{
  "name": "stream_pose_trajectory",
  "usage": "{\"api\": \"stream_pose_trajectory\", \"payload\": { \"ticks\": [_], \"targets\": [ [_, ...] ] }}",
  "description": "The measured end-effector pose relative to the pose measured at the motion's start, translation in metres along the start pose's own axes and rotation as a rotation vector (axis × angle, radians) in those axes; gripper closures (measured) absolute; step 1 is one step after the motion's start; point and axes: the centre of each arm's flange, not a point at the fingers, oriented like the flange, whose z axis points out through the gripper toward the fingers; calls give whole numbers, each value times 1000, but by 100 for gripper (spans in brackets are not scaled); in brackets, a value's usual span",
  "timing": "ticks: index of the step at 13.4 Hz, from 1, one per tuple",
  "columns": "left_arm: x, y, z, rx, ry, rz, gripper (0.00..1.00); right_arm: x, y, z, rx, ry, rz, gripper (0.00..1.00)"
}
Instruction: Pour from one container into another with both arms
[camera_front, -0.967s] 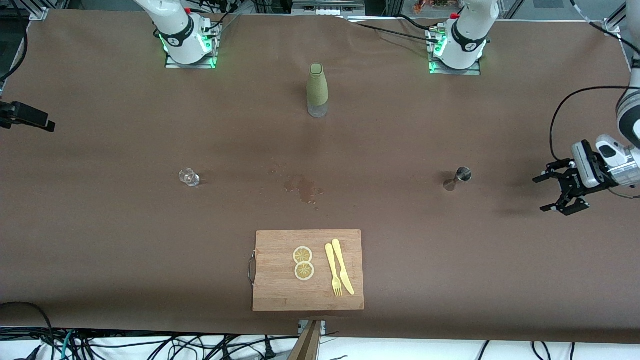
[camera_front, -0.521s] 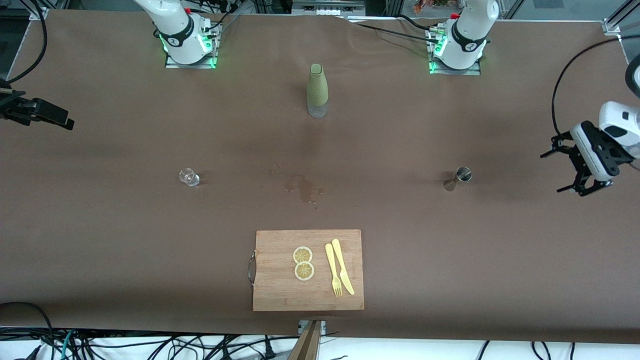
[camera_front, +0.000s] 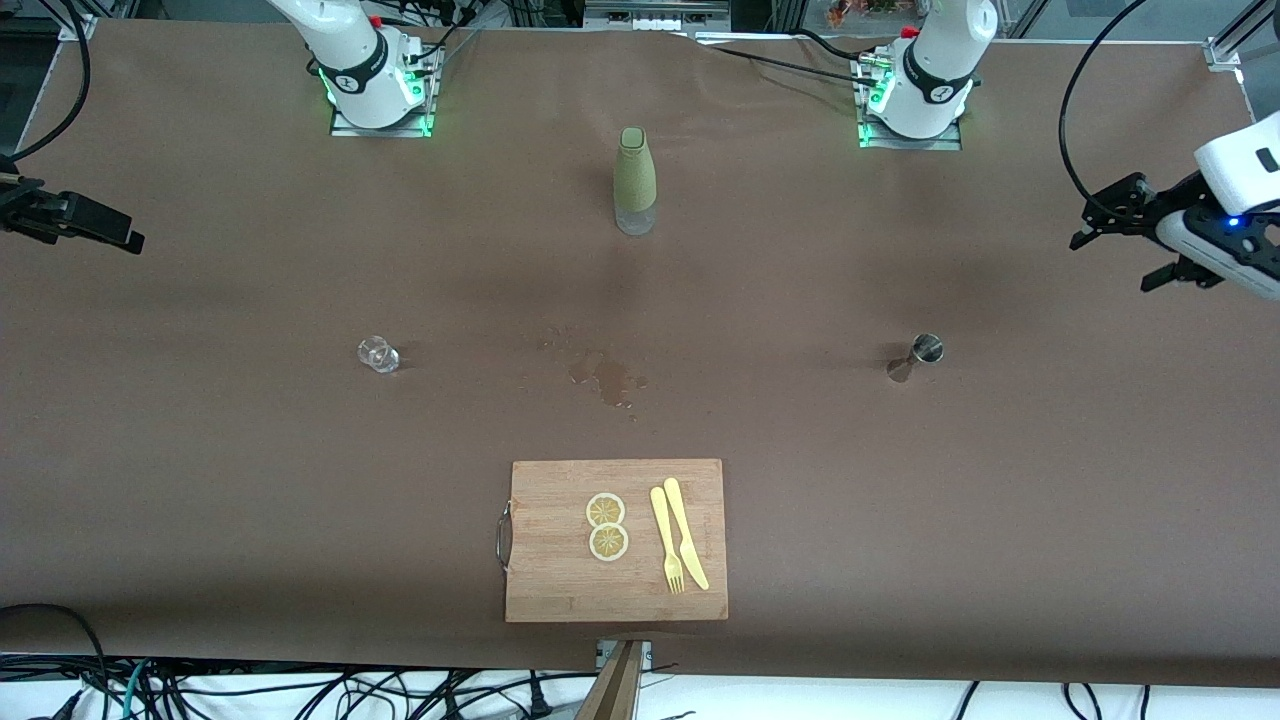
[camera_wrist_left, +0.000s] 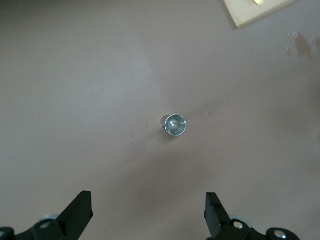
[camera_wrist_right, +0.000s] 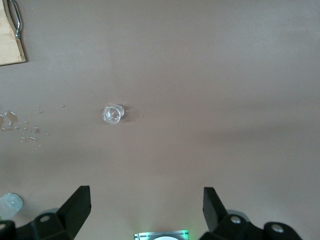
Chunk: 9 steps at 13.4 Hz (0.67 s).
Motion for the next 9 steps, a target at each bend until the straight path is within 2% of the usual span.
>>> {"api": "stream_pose_trajectory", "payload": {
  "ticks": [2, 3, 9],
  "targets": [
    [-1, 12, -14, 66, -50, -208, 0, -1, 0, -1, 0, 1, -1, 0],
    [0, 20, -22, 90, -61, -261, 0, -1, -1, -1, 0, 1, -2, 0],
    [-1, 24, -36, 105, -66, -340, 0, -1, -2, -1, 0, 2, -5, 0]
  ]
}}
